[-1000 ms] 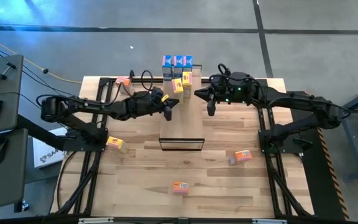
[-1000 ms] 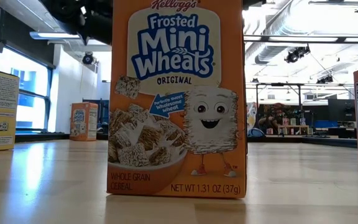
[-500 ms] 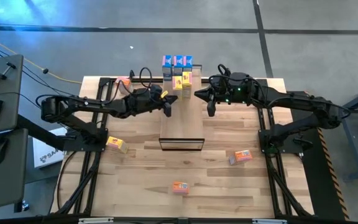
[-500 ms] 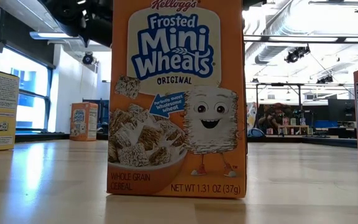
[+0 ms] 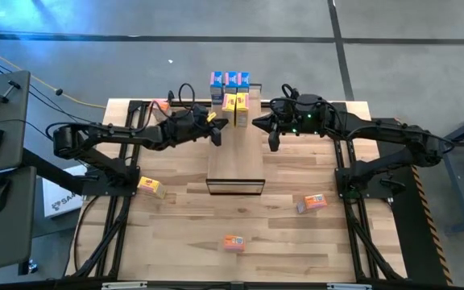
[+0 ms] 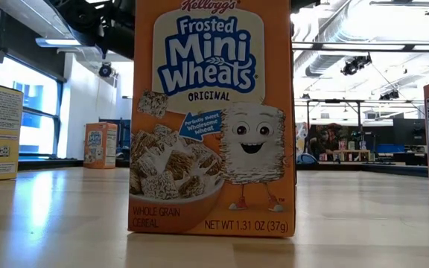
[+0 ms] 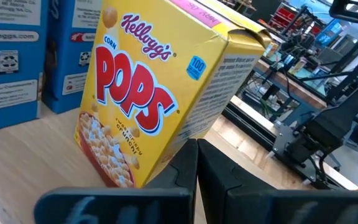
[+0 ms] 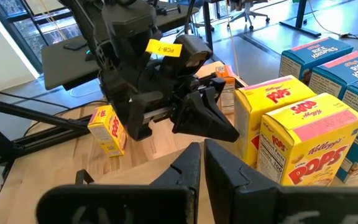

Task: Stack cereal on shelf
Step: Put the right yellow cereal box on the shelf aligned with the yellow cereal box

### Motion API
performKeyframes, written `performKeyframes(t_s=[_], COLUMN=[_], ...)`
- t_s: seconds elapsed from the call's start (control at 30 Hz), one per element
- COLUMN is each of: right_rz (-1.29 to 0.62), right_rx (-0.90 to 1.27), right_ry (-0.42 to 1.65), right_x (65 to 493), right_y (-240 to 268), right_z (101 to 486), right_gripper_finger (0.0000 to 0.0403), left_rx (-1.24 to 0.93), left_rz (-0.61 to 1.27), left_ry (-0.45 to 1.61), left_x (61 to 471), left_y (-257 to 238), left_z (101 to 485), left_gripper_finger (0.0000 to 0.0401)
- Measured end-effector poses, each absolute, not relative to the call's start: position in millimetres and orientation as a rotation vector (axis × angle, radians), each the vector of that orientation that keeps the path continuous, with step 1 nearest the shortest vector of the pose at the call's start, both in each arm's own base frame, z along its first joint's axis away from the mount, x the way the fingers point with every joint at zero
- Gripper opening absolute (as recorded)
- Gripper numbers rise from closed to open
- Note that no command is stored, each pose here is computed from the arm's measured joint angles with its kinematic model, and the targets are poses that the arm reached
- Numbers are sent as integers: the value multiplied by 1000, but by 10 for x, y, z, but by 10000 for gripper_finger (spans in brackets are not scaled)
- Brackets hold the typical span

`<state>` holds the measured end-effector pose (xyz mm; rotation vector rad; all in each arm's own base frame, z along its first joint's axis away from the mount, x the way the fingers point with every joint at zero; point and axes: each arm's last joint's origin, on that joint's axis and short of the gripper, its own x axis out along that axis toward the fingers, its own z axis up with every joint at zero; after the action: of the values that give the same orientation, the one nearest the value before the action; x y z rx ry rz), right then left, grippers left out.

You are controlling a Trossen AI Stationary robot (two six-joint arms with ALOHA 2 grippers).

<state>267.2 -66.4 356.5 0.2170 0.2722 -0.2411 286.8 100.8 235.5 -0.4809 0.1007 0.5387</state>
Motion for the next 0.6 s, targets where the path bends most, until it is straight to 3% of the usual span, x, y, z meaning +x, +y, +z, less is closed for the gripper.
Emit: performKeyframes(t_s=[0.6], right_rz=[-241], right_rx=[215], right_ry=[272], right_x=[2673], right_y=[-664], right_z=[3564], right_gripper_finger=[13], left_rx=[-450], left_rz=[520], left_ry=[62], left_x=[2861], left_y=[1059], left_z=[2402], left_gripper_finger=[0])
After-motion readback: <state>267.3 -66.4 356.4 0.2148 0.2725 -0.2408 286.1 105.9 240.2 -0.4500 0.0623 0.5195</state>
